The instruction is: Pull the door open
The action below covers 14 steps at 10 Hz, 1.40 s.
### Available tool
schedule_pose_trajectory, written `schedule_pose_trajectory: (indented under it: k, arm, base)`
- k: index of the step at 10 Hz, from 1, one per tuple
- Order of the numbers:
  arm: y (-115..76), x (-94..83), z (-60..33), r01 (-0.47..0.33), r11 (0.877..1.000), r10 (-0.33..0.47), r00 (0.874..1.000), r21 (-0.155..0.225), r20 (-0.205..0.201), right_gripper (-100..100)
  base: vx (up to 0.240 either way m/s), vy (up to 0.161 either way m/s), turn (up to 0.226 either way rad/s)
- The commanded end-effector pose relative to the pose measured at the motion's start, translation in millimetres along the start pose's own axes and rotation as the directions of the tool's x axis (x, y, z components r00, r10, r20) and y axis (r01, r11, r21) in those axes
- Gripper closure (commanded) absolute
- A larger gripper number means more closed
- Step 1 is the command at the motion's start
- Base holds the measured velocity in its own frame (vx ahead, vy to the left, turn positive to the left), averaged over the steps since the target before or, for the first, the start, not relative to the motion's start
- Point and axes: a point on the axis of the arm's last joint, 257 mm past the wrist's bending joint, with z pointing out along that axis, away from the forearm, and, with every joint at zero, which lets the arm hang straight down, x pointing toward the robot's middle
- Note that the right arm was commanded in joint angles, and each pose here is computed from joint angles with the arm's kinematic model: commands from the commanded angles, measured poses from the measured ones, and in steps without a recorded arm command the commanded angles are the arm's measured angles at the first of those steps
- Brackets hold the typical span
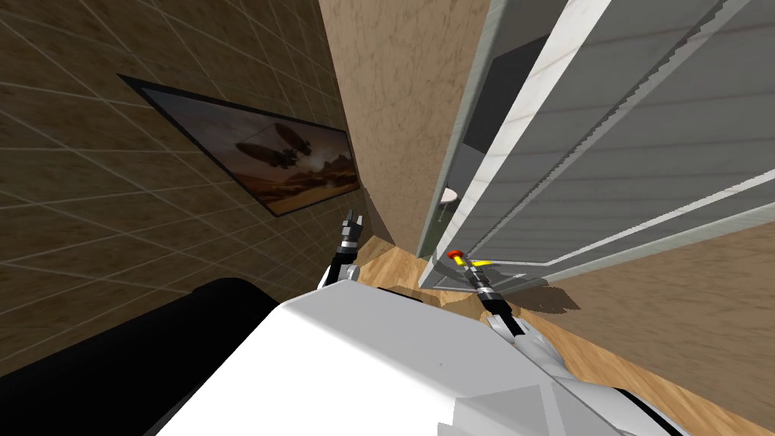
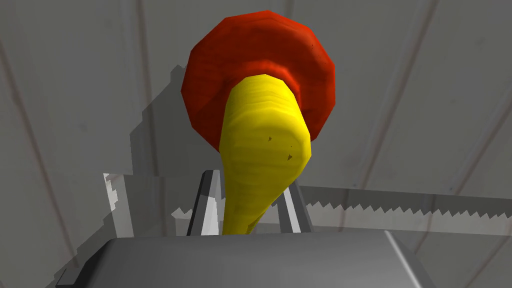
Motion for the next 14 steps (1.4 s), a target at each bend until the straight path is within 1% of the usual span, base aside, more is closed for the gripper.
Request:
schedule_pose_trajectory:
  k: [1, 4, 5, 6, 7, 9, 10, 11, 12, 13, 14]
  arm:
    - [-0.3, 0.6, -0.4, 0.002, 1.0, -0.002, 1.0, 0.0, -0.002, 100]
    - [-0.3, 0.6, -0.4, 0.002, 1.0, -0.002, 1.0, 0.0, -0.002, 100]
    - [-2.1, -1.8, -8.8, 0.001, 1.0, -0.001, 1.0, 0.004, -0.008, 100]
    - [-2.1, -3.5, -13.8, 0.001, 1.0, -0.001, 1.0, 0.003, -0.013, 100]
    - [-2.1, -4.4, -16.6, 0.002, 1.0, -0.002, 1.0, 0.002, -0.016, 100]
    - [-1.9, -8.2, -28.8, 0.002, 1.0, -0.002, 1.0, 0.001, -0.029, 100]
    - [-1.9, -8.2, -28.8, 0.002, 1.0, -0.002, 1.0, 0.001, -0.029, 100]
    - [-1.6, -10.9, -37.8, 0.003, 1.0, -0.003, 0.999, 0.0, -0.039, 100]
    - [-1.5, -11.6, -40.6, 0.003, 1.0, -0.003, 0.999, 0.0, -0.042, 100]
    - [-1.5, -11.6, -40.6, 0.003, 1.0, -0.003, 0.999, 0.0, -0.042, 100]
    - [-1.2, -13.0, -45.4, 0.003, 1.0, -0.003, 0.999, 0.0, -0.047, 100]
  base:
    - [-0.021, -0.009, 0.009]
    - [-0.007, -0.002, -0.002]
    - [-0.115, -0.087, 0.203]
    - [-0.201, -0.125, 0.256]
    - [-0.173, -0.092, 0.151]
    - [-0.191, -0.102, 0.214]
    - [-0.153, -0.09, 0.074]
    - [-0.172, -0.097, 0.194]
    - [-0.182, -0.128, 0.187]
    - [-0.099, -0.075, 0.049]
    - [-0.091, -0.046, 0.103]
